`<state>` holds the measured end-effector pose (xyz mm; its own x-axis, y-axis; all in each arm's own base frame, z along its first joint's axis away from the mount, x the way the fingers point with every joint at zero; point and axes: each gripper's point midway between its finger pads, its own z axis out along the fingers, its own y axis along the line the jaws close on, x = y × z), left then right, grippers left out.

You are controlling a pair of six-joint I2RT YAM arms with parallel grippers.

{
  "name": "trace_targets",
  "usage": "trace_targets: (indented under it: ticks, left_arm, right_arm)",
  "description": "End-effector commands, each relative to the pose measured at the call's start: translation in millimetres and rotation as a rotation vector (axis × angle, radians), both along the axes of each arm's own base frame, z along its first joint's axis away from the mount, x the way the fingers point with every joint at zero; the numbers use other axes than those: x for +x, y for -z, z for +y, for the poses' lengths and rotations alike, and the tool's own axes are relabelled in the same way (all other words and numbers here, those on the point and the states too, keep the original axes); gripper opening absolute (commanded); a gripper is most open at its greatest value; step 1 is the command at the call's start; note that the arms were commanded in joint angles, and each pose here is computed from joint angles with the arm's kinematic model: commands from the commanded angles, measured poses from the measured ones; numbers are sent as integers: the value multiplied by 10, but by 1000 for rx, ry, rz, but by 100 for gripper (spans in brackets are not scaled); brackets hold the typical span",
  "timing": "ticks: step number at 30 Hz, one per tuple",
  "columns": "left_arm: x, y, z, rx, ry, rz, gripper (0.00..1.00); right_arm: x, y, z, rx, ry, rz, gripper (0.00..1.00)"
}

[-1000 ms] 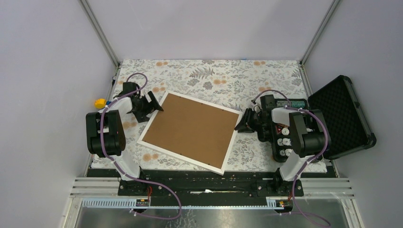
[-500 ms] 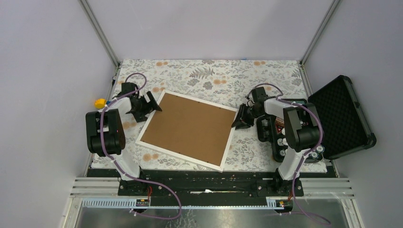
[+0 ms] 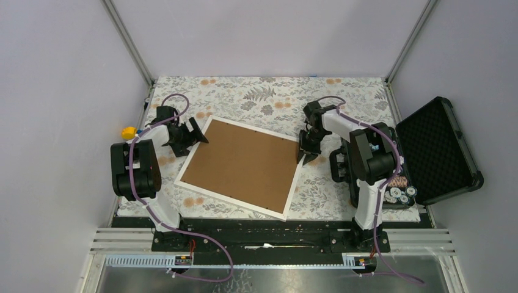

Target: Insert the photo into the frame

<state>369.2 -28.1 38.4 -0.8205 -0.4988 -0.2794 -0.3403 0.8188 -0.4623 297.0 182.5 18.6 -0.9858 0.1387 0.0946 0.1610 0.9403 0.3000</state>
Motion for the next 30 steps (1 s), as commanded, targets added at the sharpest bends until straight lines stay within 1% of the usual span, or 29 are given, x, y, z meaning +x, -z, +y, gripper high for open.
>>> trace_targets:
  ticks: [1,6,9,11,15,17,20,22,24,27,30]
  left_arm:
    - [-120,-70,-402,-149,76,33,99]
    - [-143,-18,-419,-148,77,49,99]
    - [-139,-48,-477,-160,95,43,99]
    - [-156,-49,-464,-134,94,38,99]
    - [-143,-103,-525,-150,111,23,99]
    - [-155,-92,-520,-139,110,25,99]
    - [-160,-124,-588,-173,124,21,99]
    - [-155,-153,-596,-164,129,9,99]
    - [-164,-147,-584,-153,125,8,99]
    - [-156,-187,-618,-174,137,0,99]
    - [-156,-223,-550,-131,125,-20,99]
  right_arm:
    - [-27,739,-104,-316,-92,-25,36]
    - [-44,849,23,-406,-130,-15,36]
    - [-17,852,6,-480,-152,-29,37]
    - [-24,857,5,-491,-153,-21,37]
    - [3,859,27,-519,-153,-28,38]
    - [-12,895,52,-518,-158,-13,40]
    - [60,911,116,-512,-172,-14,46]
    - [125,895,179,-495,-171,-24,51]
    - [175,845,363,-438,-188,-34,57]
    - [310,625,683,-317,-206,-84,67]
    - [467,250,801,-246,-197,-171,77]
